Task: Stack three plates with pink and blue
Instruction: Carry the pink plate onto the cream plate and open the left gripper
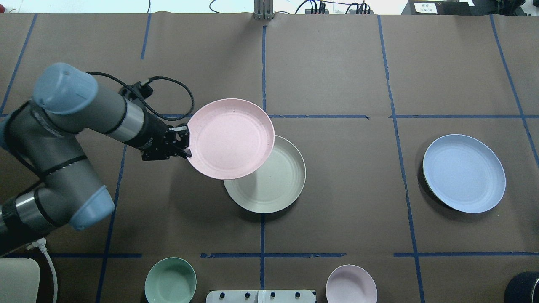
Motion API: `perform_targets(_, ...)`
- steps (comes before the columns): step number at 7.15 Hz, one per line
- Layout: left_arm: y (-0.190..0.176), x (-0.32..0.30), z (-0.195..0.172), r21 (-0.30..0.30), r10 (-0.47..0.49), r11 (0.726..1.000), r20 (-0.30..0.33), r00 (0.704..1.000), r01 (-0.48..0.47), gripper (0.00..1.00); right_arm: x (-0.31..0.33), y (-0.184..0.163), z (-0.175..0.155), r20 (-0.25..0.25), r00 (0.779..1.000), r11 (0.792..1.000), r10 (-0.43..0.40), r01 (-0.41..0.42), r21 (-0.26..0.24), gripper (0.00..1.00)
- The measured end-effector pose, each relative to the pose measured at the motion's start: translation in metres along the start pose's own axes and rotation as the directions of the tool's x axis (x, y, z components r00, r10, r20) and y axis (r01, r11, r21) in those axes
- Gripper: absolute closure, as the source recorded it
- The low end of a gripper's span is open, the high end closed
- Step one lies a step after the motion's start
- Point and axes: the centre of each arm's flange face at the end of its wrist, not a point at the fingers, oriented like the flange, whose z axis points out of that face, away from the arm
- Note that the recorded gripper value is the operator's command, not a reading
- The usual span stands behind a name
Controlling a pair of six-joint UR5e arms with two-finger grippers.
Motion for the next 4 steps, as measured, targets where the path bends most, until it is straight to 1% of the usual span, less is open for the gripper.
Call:
perform_targets(1,0.019,0.011,0.018,0.0,0.002,1.0,0.008,1.0,-0.002,1.0,-0.008,-0.001,0.006,0.005,1.0,0.999,0.031,-0.031,-0.012,0.0)
perform_targets(2,0.032,0.015,0.028,-0.006,0.003,1.0,0.014,1.0,-0.003,1.0,-0.022,-0.004,0.012,0.008,0.999,0.999,0.045,-0.044,-0.025,0.0)
perform_targets(4,0.054,0.02,0.043,-0.027,-0.012,1.0,0.02,1.0,0.013,0.99,-0.07,-0.01,0.018,0.018,0.996,0.996,0.088,-0.087,-0.031,0.0)
